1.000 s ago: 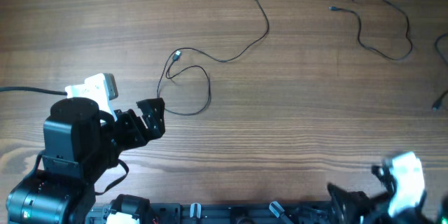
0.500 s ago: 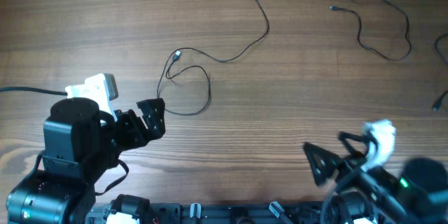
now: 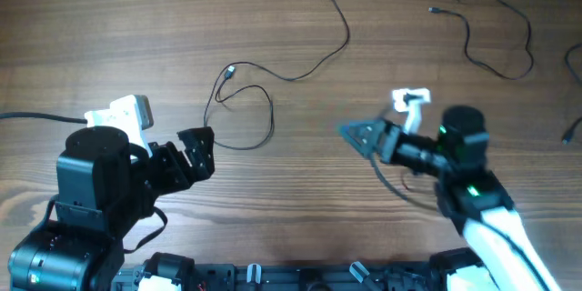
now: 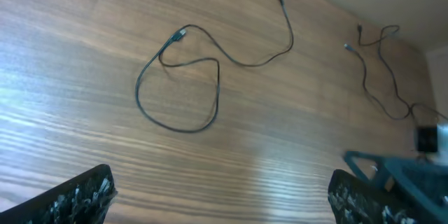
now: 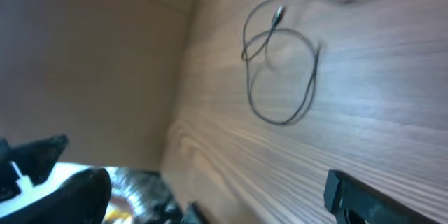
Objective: Untangle cables
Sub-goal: 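Reach the right gripper to the looped cable at table center and grasp it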
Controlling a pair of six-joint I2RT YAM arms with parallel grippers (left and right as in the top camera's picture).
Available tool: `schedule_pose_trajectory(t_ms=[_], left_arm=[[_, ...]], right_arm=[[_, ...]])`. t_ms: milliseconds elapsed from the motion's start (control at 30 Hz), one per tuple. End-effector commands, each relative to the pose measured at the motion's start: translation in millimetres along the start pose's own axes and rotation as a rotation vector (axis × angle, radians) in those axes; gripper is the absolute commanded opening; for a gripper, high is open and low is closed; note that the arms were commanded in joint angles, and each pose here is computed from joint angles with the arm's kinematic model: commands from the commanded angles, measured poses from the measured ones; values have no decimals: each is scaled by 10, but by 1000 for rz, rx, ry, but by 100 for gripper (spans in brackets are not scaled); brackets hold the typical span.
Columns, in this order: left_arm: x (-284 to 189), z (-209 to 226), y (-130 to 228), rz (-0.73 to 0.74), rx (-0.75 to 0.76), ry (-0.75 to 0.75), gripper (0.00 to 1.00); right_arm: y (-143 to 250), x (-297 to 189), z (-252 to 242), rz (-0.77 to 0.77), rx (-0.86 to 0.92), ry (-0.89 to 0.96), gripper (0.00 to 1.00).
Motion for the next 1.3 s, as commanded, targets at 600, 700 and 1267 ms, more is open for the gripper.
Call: schedule_pose_trajectory(t_ms=[600,700,1267], left_arm=[[-11,-2,-8,-10,19,-3,100],[-11,-2,-8,-10,19,-3,100],[-11,-2,-8,-10,19,-3,100]], right_arm=[[-418,1680,61,34,364,213,100],[-521,1766,178,-5,360,222,100],[-207,2982,75,-27,397,386,100]])
Point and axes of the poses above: each gripper's point midway between its finger pads, its own x axis out along the fingers, its own z axis along the line the jaws close on, y = z × x, the point moved 8 cm from there along -x, back along the fingers, and after that the axes turned 2 degrees about x, right-handed, at the moved point
